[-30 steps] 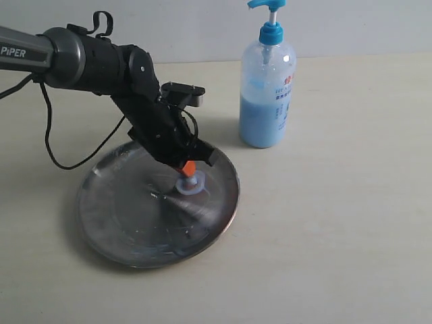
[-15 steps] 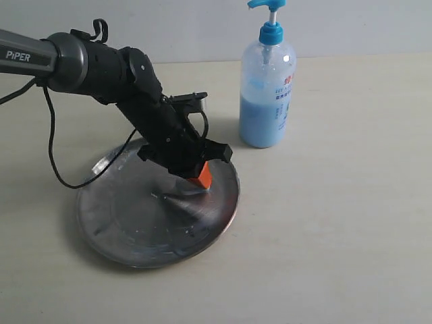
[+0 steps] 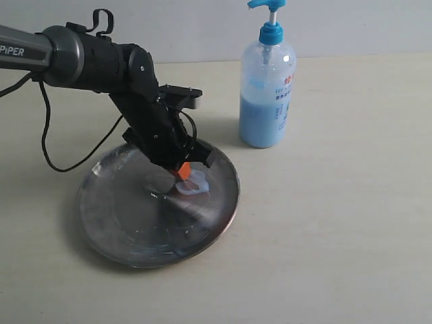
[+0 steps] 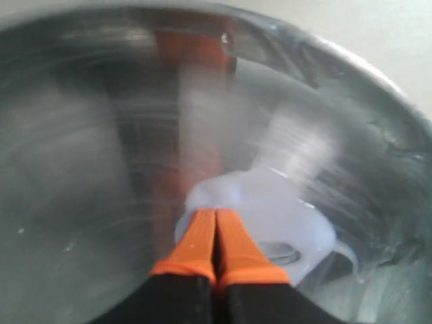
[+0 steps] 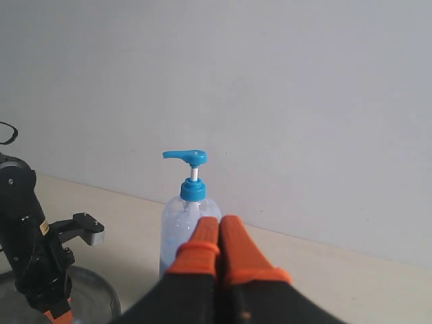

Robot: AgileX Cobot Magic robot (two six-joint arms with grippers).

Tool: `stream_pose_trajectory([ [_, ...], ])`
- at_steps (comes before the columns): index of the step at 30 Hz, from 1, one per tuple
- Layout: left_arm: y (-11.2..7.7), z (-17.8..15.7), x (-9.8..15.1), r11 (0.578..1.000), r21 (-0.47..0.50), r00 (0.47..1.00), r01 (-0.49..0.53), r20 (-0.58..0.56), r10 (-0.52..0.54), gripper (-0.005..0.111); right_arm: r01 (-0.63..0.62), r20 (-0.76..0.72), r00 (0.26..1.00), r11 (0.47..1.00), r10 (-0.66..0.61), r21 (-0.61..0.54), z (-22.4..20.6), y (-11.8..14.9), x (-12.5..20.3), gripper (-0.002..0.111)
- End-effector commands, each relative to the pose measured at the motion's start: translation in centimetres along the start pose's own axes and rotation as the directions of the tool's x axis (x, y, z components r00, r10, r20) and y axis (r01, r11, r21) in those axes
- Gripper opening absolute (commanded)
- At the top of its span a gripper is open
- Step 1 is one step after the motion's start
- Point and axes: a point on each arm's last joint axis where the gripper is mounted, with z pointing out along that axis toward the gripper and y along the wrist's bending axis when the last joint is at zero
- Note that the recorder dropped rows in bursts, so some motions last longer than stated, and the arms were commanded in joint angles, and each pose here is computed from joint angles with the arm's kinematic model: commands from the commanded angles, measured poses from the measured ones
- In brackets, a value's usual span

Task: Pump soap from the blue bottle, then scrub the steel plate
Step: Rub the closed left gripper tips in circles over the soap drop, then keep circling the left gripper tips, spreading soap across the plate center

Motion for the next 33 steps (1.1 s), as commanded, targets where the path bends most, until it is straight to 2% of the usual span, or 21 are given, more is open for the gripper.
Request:
stream_pose_trajectory([
  [1, 0.4, 0.7, 1.0, 0.998, -0.047, 0.995, -0.036, -0.097, 0.031, 0.0, 0.001, 0.021, 1.0, 1.0, -0.002, 0.008, -0.1, 0.0, -0.1, 0.0],
  [8, 0.1, 0.6, 1.8, 1.0, -0.015, 0.983, -0.015, -0.184, 0.012, 0.0, -0.001, 0.022, 1.0, 1.0, 0.001, 0.008, -0.1, 0.0, -0.1, 0.0],
  [12, -0.4, 0.6, 1.9, 0.999, 0.033, 0.982, 0.039, -0.188, -0.032, 0.0, -0.013, 0.023, 1.0, 1.0, 0.013, 0.004, -0.1, 0.0, -0.1, 0.0],
  [24, -1.6, 0.7, 0.2, 0.969, 0.161, 0.982, 0.19, -0.037, -0.186, 0.0, -0.015, 0.023, 1.0, 1.0, 0.015, 0.003, -0.1, 0.0, -0.1, 0.0],
  [29, -1.3, 0.7, -0.3, 0.973, 0.142, 0.982, 0.182, 0.025, -0.187, 0.0, -0.015, 0.023, 1.0, 1.0, 0.015, 0.003, -0.1, 0.0, -0.1, 0.0],
  [33, -0.7, 0.9, -0.3, 0.99, 0.077, 0.991, 0.121, 0.046, -0.124, 0.0, -0.015, 0.023, 1.0, 1.0, 0.015, 0.003, -0.1, 0.0, -0.1, 0.0],
])
